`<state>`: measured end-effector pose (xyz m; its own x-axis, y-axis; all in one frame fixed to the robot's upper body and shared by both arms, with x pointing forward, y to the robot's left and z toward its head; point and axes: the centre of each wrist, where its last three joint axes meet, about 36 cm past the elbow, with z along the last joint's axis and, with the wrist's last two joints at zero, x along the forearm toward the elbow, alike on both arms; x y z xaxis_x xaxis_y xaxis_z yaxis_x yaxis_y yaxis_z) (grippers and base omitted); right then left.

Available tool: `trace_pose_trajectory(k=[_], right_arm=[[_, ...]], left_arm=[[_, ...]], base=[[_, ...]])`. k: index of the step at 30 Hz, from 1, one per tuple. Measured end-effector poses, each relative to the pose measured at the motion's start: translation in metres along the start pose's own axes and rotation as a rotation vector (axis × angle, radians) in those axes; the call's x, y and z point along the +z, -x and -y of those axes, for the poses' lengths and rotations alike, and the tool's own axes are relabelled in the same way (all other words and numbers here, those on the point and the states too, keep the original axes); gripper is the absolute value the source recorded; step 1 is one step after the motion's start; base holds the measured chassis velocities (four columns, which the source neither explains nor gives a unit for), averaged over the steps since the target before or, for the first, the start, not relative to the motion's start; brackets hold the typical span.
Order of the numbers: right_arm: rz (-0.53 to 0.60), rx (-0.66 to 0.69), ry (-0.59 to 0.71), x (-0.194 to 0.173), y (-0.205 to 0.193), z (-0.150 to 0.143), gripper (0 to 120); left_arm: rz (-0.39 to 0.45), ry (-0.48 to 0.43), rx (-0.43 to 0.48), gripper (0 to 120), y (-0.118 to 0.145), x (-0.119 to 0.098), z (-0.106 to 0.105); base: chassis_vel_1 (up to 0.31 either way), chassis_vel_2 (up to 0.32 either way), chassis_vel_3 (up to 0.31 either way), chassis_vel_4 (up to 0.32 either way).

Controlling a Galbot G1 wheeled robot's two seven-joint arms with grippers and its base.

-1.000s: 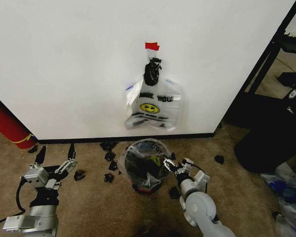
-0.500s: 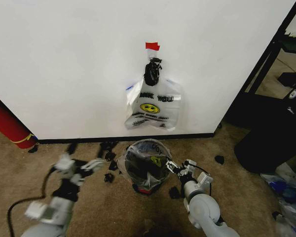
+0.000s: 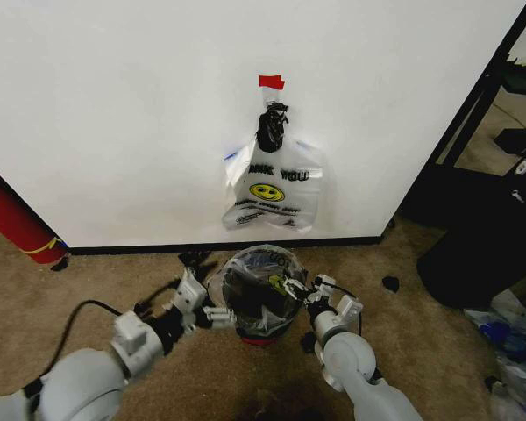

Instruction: Pick up the garbage bag from the wall and place it over the trash bin.

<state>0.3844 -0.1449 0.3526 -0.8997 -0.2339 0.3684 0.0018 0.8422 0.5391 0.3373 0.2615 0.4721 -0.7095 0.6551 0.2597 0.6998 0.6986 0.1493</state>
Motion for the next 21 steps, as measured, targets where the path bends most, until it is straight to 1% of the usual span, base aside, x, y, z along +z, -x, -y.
trace_pose_trajectory(k=[3,5,6,9,12,14,17,20,21], right_arm=[[-0.004,0.010,-0.001,0.000,-0.003,0.002,100],[-0.009,0.016,0.001,0.002,-0.005,0.004,100],[-0.009,0.016,0.001,0.002,-0.005,0.004,100],[-0.010,0.021,0.003,0.003,-0.008,0.005,100],[-0.007,0.026,0.002,0.002,-0.010,0.006,100],[-0.007,0.027,0.001,0.001,-0.011,0.007,100],[-0.005,0.037,-0.013,0.000,-0.013,0.012,100],[0.001,0.045,-0.046,-0.001,-0.014,0.017,100],[0.001,0.045,-0.046,-0.001,-0.014,0.017,100]], left_arm=[[-0.012,0.009,0.007,100,0.025,0.007,-0.006],[-0.002,0.017,0.008,100,0.040,0.007,-0.009],[-0.002,0.017,0.008,100,0.040,0.007,-0.009],[0.008,0.042,0.012,100,0.057,0.007,-0.012],[0.024,0.096,0.014,100,0.074,0.006,-0.017],[0.026,0.105,0.014,100,0.076,0.006,-0.017],[0.032,0.143,0.027,100,0.089,0.000,-0.019],[0.013,0.175,0.053,100,0.101,-0.006,-0.019],[0.013,0.175,0.053,100,0.101,-0.006,-0.019]], base=[[0.000,0.000,0.000,0.000],[0.000,0.000,0.000,0.000],[0.000,0.000,0.000,0.000],[0.000,0.000,0.000,0.000],[0.000,0.000,0.000,0.000],[0.000,0.000,0.000,0.000],[0.000,0.000,0.000,0.000],[0.000,0.000,0.000,0.000],[0.000,0.000,0.000,0.000]])
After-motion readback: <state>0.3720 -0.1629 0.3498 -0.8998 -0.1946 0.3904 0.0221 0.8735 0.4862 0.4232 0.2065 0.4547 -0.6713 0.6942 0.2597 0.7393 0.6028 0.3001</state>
